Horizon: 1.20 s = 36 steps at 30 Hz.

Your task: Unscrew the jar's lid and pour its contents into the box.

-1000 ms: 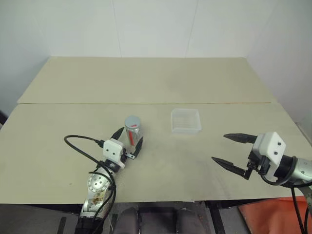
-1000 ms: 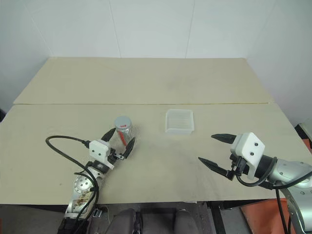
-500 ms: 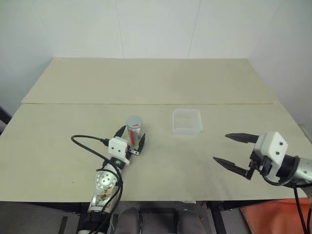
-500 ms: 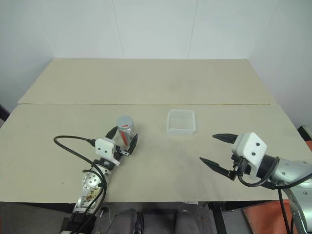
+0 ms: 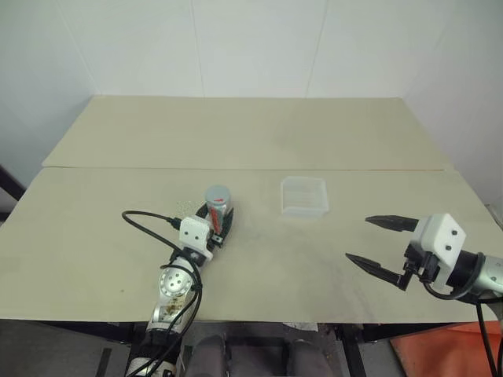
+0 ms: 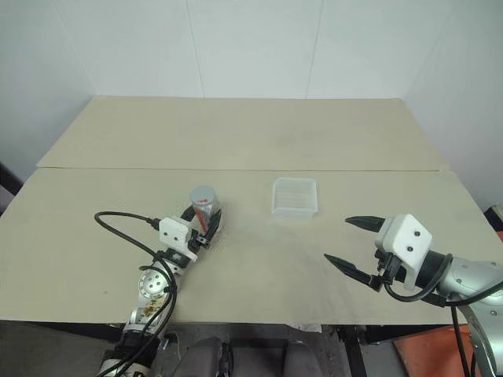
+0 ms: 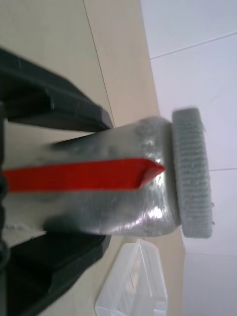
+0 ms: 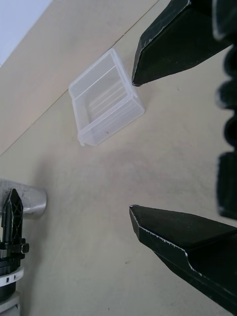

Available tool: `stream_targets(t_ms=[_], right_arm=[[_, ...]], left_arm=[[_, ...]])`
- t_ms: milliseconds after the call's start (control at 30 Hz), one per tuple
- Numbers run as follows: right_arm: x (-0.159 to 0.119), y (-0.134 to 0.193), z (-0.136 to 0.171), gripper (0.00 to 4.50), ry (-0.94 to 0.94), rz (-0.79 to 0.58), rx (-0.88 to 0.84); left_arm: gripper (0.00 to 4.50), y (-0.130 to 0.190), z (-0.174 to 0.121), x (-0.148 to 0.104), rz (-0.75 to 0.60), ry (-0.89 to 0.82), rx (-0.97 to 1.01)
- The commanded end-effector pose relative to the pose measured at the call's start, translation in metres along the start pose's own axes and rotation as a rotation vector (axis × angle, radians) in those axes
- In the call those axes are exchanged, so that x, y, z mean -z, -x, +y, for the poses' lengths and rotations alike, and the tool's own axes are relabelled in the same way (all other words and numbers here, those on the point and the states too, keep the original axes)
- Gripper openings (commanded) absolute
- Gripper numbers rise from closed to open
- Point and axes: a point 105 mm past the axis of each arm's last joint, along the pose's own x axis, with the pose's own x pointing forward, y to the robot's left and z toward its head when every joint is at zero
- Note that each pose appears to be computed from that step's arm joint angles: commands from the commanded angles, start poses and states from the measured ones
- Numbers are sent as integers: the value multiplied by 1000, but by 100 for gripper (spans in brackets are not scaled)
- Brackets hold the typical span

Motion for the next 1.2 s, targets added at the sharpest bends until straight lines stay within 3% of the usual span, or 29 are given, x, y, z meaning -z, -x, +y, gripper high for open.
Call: stream_targets(t_ms=[33,267,400,567,700,867,1200], right_arm=[[-13,1,-3,450,61,-26,19],[-19,-4,-3,450,75,-51,20],[-34,-12,-4,450,47,-117,17],[-62,-48,2,450,-81,-246,-3],[-79,-75,4,450,-145,-294,-25],[-103,-103,2,450,-162,-355,5],[-116,-120,8,450,-168,-388,11]], left_arm=[[189,-6,2,-6,-34,6,-4],[189,-6,4,-7,-36,-22,11],[189,-9,5,-22,-61,14,70],[189,-20,0,-55,-131,104,220],[189,-26,-7,-68,-152,152,333],[189,-27,-23,-68,-133,163,452],[189,-30,-46,-68,-140,200,489]])
